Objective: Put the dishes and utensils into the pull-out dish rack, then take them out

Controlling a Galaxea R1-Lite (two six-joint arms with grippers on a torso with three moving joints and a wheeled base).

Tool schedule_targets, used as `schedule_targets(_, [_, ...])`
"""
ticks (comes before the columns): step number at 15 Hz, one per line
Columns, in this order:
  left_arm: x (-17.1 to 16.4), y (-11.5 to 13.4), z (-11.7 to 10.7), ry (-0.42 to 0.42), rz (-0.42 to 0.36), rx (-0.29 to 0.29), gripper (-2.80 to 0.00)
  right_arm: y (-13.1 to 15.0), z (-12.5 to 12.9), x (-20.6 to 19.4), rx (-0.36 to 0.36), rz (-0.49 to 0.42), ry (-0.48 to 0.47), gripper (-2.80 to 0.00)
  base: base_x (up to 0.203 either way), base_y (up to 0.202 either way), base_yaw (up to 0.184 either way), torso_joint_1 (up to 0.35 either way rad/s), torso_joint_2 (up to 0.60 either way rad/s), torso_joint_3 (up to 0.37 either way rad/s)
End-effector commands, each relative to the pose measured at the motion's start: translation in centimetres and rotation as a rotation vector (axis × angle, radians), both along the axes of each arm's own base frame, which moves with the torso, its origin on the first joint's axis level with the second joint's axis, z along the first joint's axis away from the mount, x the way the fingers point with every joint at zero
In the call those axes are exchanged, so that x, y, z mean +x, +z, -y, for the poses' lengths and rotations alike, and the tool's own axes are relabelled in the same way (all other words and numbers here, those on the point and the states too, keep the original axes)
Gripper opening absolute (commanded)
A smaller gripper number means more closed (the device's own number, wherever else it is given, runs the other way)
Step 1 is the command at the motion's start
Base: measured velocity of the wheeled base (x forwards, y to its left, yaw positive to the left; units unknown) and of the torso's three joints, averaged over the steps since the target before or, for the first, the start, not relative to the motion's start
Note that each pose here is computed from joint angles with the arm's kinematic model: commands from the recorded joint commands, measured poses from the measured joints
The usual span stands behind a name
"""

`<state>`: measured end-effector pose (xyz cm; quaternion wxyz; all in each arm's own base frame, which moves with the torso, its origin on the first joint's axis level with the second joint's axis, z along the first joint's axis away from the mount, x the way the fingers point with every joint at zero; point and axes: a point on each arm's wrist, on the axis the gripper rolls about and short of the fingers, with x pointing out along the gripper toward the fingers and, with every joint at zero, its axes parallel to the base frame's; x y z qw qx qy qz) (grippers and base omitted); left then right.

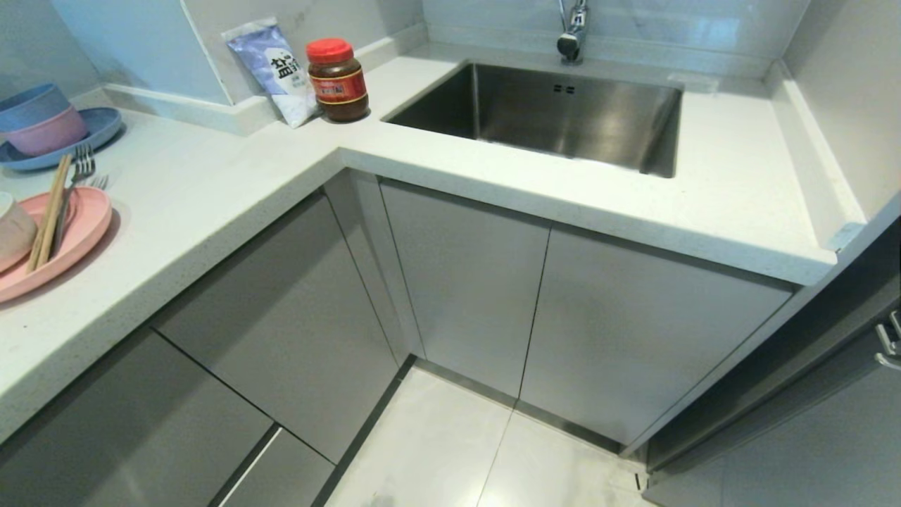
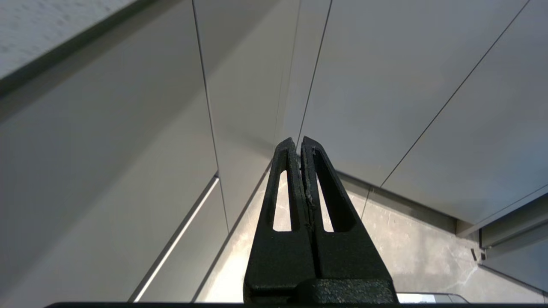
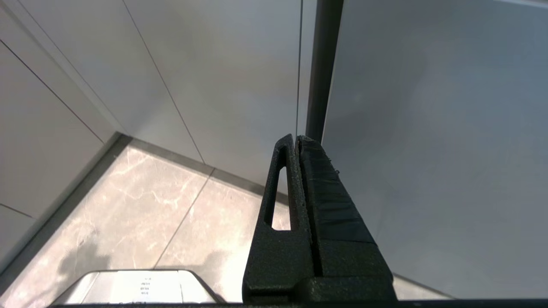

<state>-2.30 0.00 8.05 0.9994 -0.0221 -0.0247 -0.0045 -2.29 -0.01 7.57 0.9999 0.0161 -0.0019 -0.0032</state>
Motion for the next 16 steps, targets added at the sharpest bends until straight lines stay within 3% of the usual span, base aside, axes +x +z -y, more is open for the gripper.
schedule_targets(1, [0.18, -0.58, 0.0, 0.0, -0.023, -0.001, -2.8, 0.0, 0.0, -0.02, 0.0, 0.002, 0.0, -2.8, 0.0, 0.0, 0.0, -0.001, 0.0, 0.176])
schedule_targets(16, [0.18, -0.59, 0.0, 0.0, -0.023, -0.001, -2.8, -0.02, 0.0, -0.01, 0.0, 0.002, 0.0, -2.8, 0.0, 0.0, 0.0, 0.004, 0.0, 0.203])
